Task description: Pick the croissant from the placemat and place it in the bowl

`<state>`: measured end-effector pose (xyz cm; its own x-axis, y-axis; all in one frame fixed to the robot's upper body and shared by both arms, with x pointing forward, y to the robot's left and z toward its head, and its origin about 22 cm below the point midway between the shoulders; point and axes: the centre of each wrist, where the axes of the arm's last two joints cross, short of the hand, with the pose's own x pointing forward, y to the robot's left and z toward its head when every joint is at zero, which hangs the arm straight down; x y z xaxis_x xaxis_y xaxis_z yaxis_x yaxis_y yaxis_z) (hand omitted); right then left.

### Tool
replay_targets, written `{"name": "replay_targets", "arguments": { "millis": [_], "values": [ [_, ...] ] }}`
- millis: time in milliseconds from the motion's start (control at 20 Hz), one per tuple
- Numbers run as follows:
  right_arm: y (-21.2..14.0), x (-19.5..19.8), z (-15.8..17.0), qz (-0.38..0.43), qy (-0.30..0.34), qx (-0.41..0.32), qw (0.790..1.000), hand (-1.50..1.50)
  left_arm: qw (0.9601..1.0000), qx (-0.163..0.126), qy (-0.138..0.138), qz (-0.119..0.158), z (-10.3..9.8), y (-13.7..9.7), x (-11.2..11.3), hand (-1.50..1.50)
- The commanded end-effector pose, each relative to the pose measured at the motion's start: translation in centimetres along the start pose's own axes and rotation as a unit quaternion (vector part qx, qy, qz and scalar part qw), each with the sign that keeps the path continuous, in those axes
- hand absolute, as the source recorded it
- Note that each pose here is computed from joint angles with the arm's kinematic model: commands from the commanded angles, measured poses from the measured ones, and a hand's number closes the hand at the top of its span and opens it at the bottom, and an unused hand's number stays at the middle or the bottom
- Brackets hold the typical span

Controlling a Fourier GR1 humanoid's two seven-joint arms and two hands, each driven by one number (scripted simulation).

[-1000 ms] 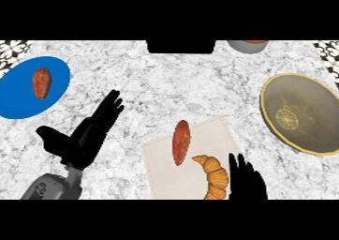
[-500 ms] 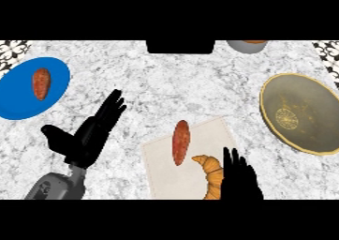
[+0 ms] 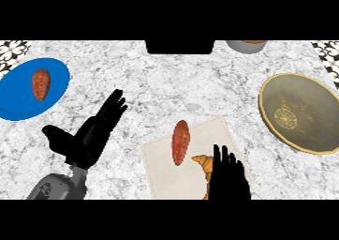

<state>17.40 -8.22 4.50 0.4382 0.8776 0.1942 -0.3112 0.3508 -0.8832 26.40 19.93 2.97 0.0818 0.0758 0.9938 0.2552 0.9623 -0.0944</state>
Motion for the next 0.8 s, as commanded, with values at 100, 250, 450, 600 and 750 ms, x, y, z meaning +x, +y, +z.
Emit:
{"name": "replay_targets", "arguments": {
  "millis": [100,250,450,600,750],
  "values": [
    [-0.8,1.0,0.3,0.018,0.082,0.009,0.996,-1.50,1.0000,0.000,0.002,0.005,-0.4,0.8,0.8,0.00],
    [0.7,1.1,-1.2,0.019,0.090,0.001,0.996,-1.50,1.0000,0.004,0.007,0.003,-0.7,0.7,-0.1,0.00],
    [2.3,1.5,-1.5,0.016,0.094,-0.002,0.995,-1.50,1.0000,-0.005,0.005,0.006,0.8,0.5,-0.8,0.00],
    [2.9,1.1,-3.0,0.016,0.102,-0.006,0.995,-1.50,0.9999,0.004,0.009,0.007,0.2,0.1,-1.0,0.00],
    [3.0,0.7,-2.7,0.013,0.097,-0.008,0.995,-1.50,1.0000,-0.005,0.004,0.002,-1.1,0.9,1.1,0.00]
  ]
}}
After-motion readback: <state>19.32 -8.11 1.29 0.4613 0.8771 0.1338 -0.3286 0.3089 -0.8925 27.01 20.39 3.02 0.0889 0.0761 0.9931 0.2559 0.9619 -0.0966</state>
